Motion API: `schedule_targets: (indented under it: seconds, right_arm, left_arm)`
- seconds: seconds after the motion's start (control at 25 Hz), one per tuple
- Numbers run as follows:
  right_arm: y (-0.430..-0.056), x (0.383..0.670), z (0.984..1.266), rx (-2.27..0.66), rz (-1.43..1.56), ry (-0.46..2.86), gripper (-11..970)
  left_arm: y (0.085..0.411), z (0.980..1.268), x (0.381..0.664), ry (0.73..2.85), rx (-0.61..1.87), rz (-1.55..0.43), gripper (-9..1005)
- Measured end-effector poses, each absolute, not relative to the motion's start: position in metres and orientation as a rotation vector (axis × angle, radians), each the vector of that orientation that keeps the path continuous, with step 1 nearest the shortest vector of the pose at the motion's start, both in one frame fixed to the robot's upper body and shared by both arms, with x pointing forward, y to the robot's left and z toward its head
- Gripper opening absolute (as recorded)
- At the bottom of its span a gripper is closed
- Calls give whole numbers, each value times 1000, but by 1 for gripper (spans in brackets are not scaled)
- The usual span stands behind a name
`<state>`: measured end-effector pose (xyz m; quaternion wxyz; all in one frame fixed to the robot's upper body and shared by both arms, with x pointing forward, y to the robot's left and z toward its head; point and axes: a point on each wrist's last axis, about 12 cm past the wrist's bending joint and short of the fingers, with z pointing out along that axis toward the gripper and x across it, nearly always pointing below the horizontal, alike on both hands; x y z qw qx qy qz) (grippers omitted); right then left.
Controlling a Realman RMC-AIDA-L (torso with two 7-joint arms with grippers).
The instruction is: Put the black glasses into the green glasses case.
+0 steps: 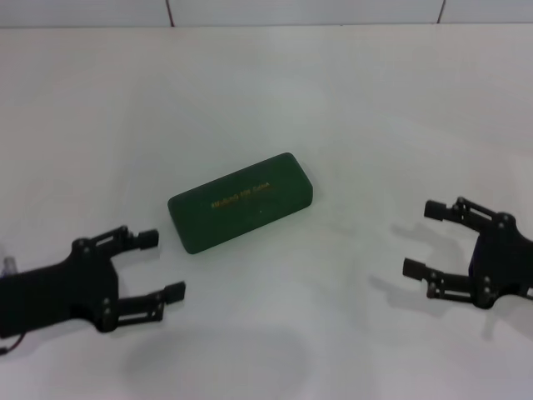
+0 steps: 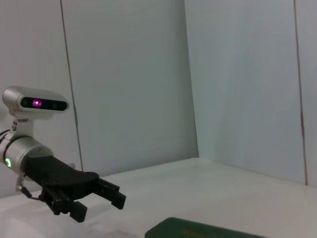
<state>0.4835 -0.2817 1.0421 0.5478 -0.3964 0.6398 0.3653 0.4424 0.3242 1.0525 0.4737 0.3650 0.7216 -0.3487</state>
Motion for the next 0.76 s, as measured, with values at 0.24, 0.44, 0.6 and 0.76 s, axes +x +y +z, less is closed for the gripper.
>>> schedule_targets:
  seconds: [0.24,0.44,0.6,0.76]
  right_arm:
    - [-278,470,1035,-935,908,1527,883]
    - [-277,466,1032,-930,920,1538,883]
    - [-274,466,1031,-946,932,1537,883]
    - [-274,466,1031,-950,935,1537,883]
  left_arm:
    - [338,1046,420,1806,838,-846,875]
    - [346,1048,415,1792,796,-821,875]
    - [351,1050,413,1786,781,-809,874]
    - [351,1050,413,1787,779,-811,874]
